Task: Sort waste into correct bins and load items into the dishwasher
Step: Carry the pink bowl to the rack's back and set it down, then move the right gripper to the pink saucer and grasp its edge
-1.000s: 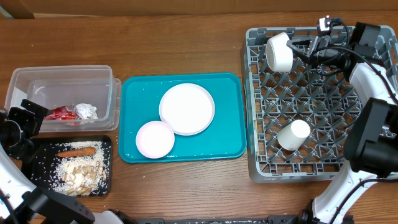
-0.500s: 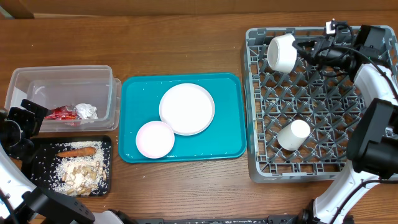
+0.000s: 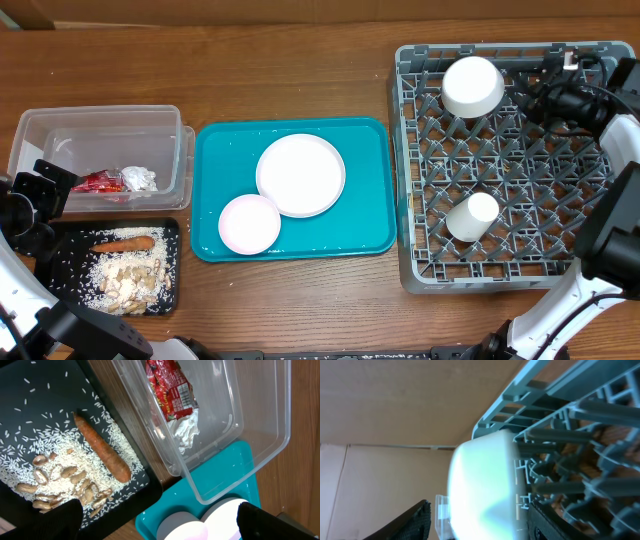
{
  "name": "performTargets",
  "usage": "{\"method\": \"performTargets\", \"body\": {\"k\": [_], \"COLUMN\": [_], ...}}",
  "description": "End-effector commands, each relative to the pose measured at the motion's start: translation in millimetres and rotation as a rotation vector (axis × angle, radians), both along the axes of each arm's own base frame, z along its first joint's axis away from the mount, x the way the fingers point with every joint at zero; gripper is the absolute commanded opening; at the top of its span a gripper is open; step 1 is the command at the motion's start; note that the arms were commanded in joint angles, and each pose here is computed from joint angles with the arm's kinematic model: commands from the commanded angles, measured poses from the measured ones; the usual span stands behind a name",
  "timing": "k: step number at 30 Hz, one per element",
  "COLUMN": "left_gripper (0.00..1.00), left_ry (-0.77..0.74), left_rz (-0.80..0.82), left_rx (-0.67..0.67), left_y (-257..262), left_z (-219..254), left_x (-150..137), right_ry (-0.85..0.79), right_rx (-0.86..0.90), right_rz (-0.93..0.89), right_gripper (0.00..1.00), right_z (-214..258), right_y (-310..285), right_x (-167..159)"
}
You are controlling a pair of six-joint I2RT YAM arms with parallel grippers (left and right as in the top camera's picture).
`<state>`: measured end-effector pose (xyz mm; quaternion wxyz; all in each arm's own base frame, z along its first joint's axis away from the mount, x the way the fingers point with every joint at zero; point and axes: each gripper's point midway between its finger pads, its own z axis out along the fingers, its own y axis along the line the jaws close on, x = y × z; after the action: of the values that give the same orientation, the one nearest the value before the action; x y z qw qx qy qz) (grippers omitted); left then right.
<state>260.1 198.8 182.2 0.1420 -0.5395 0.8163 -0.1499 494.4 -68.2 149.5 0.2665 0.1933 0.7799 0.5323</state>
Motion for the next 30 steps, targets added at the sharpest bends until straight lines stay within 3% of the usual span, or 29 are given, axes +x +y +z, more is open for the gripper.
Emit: {"method": "performTargets", "body": {"k": [1, 10, 15, 23, 30], "left_gripper": [1.0, 1.0, 1.0, 1.0, 1.0], "left_ry": [-0.017, -0.017, -0.017, -0.017, -0.017], "left_rz": [0.006, 0.006, 0.006, 0.006, 0.006], "left_rx": [0.027, 0.027, 0.027, 0.027, 0.027], "left_y": [2, 2, 2, 2, 2], "left_z": [10, 10, 10, 10, 10], "left_x": [1, 1, 1, 1, 1], "right_ry": [-0.003, -0.037, -0.04, -0.032, 0.039], "right_rx": [-0.014, -0.155, -0.255, -0.39, -0.523], "right_rz": [-0.031, -0.088, -0.052, 0.225, 0.548], "right_gripper": [0.65, 0.63, 0.58, 0.57, 0.54], "right_z": [-1, 29, 52, 68, 47], "right_y": [-16, -39, -14, 118, 260], "right_x": [-5, -27, -40, -68, -131]}}
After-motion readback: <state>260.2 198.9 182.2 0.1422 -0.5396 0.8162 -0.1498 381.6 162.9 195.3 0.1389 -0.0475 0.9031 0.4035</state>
